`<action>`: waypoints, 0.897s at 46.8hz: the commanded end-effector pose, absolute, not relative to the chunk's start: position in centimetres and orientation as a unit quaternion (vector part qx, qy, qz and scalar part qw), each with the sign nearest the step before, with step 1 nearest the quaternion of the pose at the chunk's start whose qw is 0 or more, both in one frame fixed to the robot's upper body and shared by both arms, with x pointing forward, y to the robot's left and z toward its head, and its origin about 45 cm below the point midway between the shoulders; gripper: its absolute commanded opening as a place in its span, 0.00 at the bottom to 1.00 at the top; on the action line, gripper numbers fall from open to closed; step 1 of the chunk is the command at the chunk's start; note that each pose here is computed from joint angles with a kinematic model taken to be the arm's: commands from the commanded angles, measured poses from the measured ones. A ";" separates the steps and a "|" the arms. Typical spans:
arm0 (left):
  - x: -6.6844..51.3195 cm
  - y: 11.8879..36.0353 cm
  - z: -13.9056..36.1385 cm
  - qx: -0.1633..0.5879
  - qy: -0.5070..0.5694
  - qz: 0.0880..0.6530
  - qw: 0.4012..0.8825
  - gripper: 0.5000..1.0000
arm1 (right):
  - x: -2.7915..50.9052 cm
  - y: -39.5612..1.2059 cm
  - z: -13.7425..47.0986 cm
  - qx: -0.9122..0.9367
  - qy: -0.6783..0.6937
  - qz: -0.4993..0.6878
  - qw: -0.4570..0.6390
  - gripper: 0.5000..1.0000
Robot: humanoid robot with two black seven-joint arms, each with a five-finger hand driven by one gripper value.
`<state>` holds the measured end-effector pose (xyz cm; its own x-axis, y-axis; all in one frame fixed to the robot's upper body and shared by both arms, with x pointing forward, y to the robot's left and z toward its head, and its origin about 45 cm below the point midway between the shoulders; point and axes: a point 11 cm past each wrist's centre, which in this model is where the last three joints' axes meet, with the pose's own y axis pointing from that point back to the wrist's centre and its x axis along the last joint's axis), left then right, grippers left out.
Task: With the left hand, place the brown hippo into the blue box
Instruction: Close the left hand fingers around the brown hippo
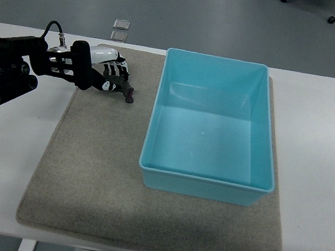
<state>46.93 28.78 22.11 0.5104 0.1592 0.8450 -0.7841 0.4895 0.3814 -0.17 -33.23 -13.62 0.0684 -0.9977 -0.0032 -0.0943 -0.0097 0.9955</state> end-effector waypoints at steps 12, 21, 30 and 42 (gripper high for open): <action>47.2 29.0 22.6 0.403 -0.393 0.309 0.767 0.00 | -0.1 -33.2 -13.6 0.542 -0.504 -0.460 0.491 0.87; 47.3 29.0 22.9 0.401 -0.394 0.311 0.766 0.00 | -0.2 -33.2 -13.6 0.541 -0.504 -0.460 0.491 0.87; 47.3 29.0 23.0 0.401 -0.394 0.310 0.767 0.00 | -0.2 -33.2 -13.6 0.541 -0.504 -0.460 0.491 0.87; 47.3 29.0 23.1 0.402 -0.390 0.310 0.769 0.00 | -0.2 -33.2 -13.6 0.541 -0.504 -0.460 0.491 0.87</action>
<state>47.27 29.02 22.91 0.5035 0.1578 0.8495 -0.7883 0.4863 0.3769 -0.18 -33.23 -13.62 0.0684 -0.9977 -0.0032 -0.0942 -0.0097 0.9955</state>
